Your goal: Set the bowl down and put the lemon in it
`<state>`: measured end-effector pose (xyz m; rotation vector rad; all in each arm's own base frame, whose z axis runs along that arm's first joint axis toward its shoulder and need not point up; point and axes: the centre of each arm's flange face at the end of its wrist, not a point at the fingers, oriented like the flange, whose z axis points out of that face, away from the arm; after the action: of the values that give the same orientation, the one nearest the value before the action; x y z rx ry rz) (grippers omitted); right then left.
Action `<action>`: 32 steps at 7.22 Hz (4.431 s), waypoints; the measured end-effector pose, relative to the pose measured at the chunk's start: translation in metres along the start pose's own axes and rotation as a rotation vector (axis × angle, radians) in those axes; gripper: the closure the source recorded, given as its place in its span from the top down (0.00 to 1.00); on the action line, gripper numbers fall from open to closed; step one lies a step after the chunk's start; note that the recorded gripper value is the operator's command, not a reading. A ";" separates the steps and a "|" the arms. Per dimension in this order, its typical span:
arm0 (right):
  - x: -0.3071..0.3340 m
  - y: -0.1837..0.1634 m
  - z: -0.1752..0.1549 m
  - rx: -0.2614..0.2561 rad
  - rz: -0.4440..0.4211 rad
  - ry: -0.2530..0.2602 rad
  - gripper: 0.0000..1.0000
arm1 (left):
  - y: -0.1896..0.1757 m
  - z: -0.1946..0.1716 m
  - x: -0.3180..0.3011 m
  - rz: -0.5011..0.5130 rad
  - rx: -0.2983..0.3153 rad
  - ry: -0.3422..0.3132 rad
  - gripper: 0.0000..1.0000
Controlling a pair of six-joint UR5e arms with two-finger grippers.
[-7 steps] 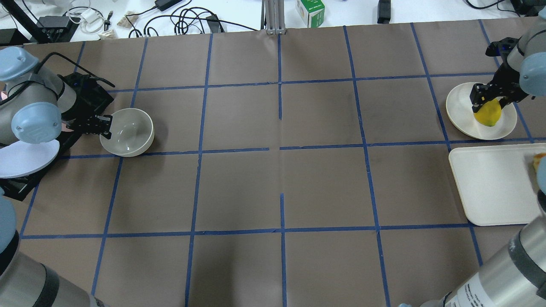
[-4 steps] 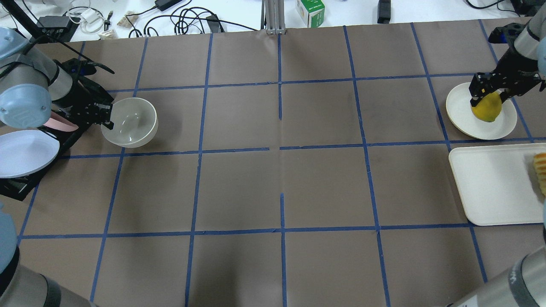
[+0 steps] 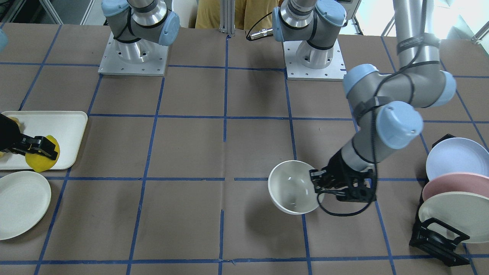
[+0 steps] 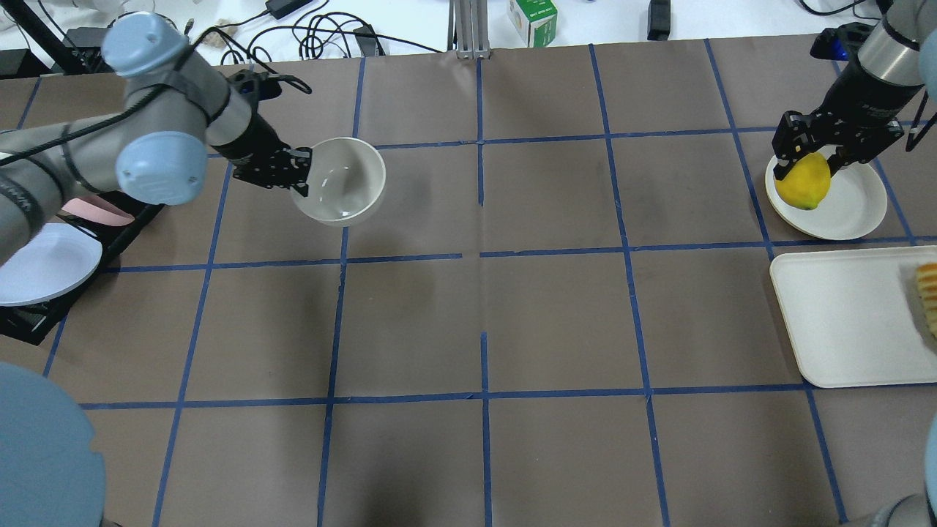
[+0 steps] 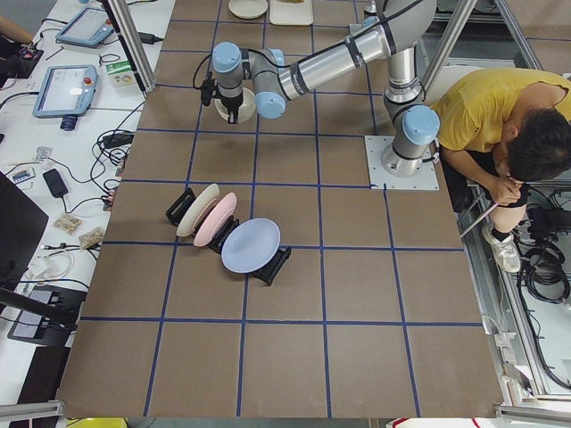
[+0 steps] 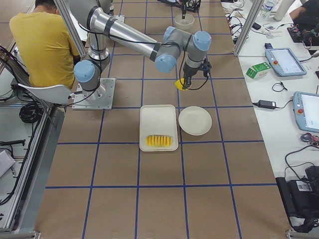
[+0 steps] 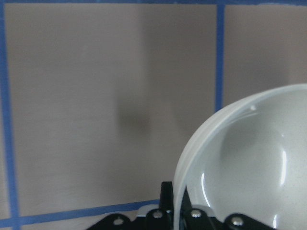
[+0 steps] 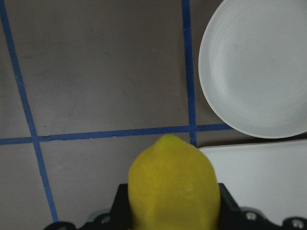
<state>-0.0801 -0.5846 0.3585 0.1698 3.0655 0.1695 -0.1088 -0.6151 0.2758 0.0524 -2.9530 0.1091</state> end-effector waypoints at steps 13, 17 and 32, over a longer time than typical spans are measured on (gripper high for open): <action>-0.330 0.048 0.041 0.099 0.004 -0.089 0.00 | 0.025 -0.112 0.039 -0.125 -0.025 0.022 1.00; -0.431 0.065 0.128 0.112 0.002 -0.087 0.00 | 0.077 -0.236 0.042 -0.023 -0.004 -0.101 1.00; -0.394 0.024 0.082 0.179 0.070 0.024 1.00 | 0.110 -0.264 0.066 0.069 -0.001 -0.205 1.00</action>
<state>0.3191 -0.5970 0.3040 0.2871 3.0981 -0.1013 -0.1300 -0.4870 0.5395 -0.0417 -3.1605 0.1178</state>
